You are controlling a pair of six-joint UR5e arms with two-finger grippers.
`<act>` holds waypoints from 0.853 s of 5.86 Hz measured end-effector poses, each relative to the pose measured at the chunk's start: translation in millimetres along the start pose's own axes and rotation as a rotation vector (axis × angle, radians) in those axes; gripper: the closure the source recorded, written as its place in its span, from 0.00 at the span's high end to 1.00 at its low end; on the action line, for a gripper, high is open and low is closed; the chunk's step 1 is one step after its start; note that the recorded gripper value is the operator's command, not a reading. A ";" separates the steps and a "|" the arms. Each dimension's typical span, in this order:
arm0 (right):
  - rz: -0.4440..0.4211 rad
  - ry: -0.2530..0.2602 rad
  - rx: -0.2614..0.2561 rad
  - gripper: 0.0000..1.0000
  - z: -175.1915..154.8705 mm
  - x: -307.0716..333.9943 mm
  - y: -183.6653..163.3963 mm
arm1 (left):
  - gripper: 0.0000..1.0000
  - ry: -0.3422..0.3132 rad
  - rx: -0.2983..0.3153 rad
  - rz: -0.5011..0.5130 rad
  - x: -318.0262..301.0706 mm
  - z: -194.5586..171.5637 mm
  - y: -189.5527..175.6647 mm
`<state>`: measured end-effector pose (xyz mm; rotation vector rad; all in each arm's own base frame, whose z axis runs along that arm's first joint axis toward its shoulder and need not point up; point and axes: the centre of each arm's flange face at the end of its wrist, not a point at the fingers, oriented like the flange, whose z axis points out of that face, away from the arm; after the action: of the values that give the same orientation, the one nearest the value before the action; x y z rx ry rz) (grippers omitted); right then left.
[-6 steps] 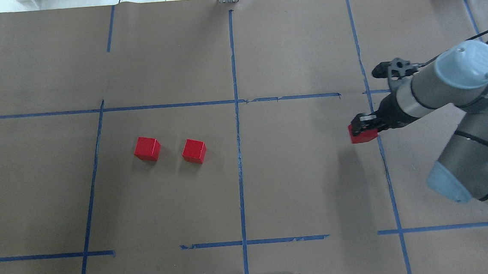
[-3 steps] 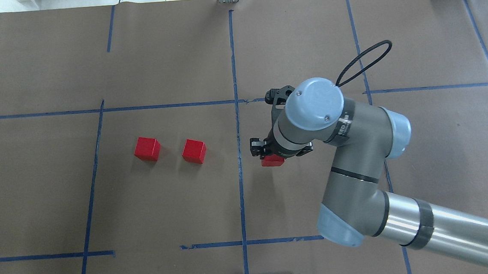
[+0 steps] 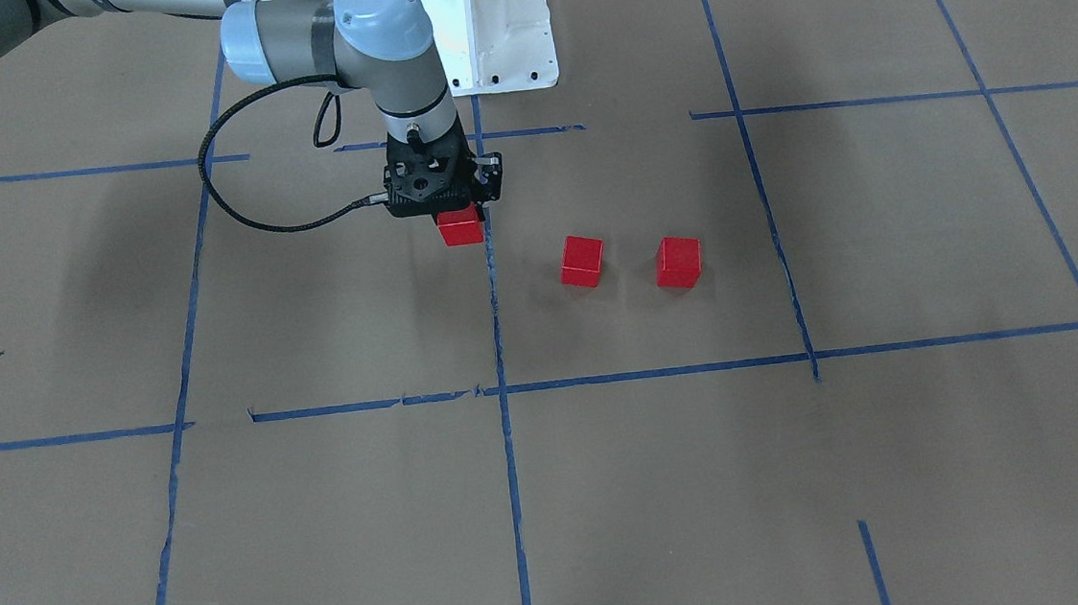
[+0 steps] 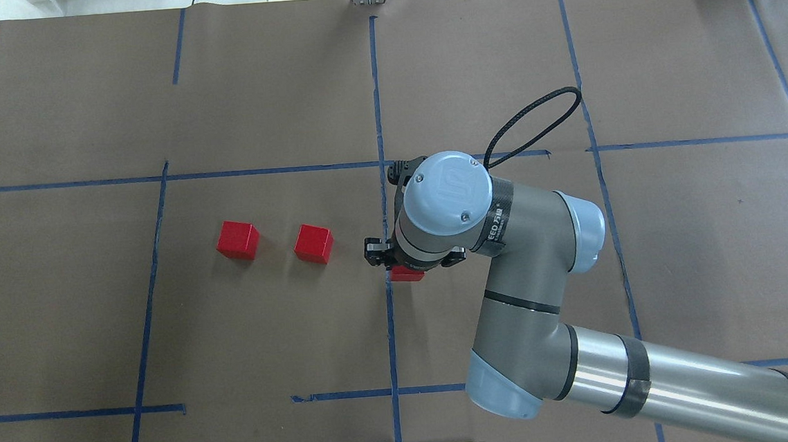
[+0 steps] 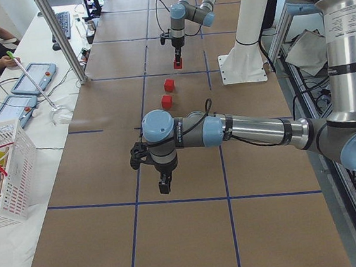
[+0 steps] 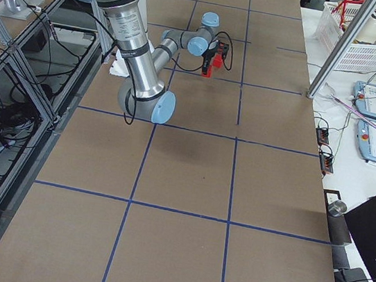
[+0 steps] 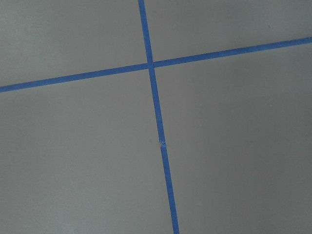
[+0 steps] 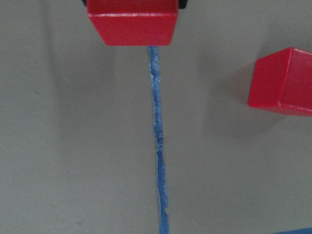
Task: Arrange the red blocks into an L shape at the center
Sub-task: 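Carry the red cube with the right gripper toward the table center, then lower the cube at the center and open the right gripper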
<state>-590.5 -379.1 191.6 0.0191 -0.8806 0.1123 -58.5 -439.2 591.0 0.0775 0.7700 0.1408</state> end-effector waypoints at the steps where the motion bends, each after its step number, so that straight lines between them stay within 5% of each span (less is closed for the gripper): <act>1: 0.007 0.010 -0.004 0.02 7.5 -7.1 2.8 | 1.00 0.000 0.000 0.000 0.2 -0.2 0.0; 5: 0.000 0.032 -0.003 0.10 22.9 -20.2 10.4 | 1.00 0.000 0.001 0.001 0.6 -0.6 -0.1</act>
<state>-621.9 -372.1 190.3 0.0148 -0.8487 0.1115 -58.5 -439.2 590.2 0.0790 0.7703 0.1413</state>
